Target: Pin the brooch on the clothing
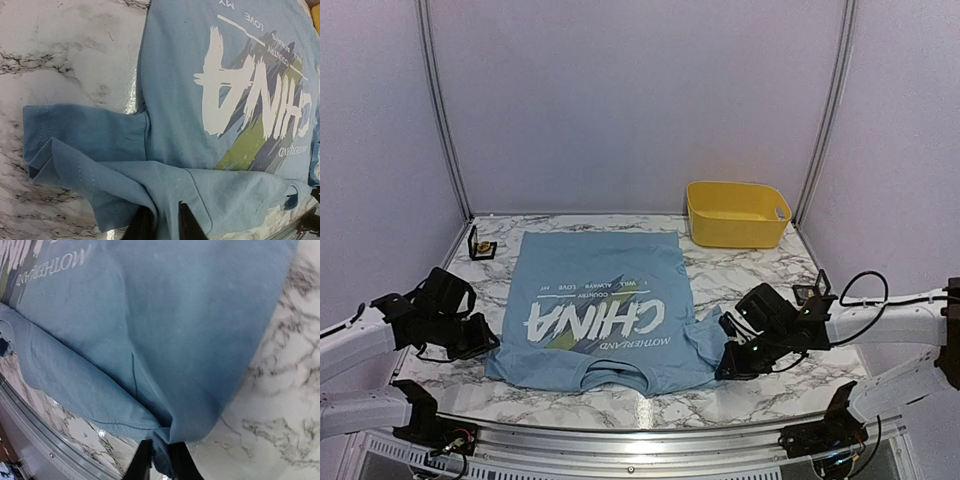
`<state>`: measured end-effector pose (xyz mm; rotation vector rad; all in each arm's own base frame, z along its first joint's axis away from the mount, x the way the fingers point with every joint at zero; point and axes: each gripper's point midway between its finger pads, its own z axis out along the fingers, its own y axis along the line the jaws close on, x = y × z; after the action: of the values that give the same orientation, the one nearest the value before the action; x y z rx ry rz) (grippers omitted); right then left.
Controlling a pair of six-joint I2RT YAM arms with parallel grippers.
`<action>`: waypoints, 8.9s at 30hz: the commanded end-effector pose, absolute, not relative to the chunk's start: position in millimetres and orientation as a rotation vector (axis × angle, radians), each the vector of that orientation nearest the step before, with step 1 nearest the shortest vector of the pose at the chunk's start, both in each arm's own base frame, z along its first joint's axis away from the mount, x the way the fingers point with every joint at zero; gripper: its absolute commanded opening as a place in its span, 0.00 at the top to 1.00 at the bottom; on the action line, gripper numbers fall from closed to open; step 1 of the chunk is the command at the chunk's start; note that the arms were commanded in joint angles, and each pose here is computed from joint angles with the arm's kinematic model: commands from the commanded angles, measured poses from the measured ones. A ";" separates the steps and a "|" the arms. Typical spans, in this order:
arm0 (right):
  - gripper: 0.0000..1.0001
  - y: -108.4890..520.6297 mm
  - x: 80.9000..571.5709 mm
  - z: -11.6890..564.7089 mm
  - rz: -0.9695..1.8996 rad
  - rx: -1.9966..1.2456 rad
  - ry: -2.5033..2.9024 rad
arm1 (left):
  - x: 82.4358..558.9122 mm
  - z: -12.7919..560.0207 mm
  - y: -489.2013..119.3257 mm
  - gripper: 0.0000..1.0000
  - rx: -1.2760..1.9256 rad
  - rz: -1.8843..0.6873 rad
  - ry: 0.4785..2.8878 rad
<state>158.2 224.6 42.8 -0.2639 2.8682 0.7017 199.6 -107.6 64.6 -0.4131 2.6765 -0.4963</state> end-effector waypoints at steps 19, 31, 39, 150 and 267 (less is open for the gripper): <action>0.68 202.8 312.7 86.2 0.309 -0.378 2.703 | 237.6 111.4 -65.1 0.40 -0.637 -0.253 2.381; 0.71 285.4 286.8 86.0 0.313 -0.701 2.598 | 241.6 49.8 -72.2 0.37 -0.748 -0.282 2.444; 0.64 293.8 277.9 52.3 0.236 -0.722 2.670 | 235.4 36.3 -67.9 0.37 -0.768 -0.260 2.469; 0.91 316.5 311.1 114.8 0.322 -0.848 2.481 | 186.9 150.4 -50.2 0.69 -0.558 -0.087 2.527; 1.00 145.3 416.8 73.3 0.020 -0.208 2.610 | 224.0 17.8 -100.1 0.65 -0.119 0.041 2.817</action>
<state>399.2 132.3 28.3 -0.1149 2.7021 0.0291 260.9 -115.3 18.3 -0.1110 2.7130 0.0275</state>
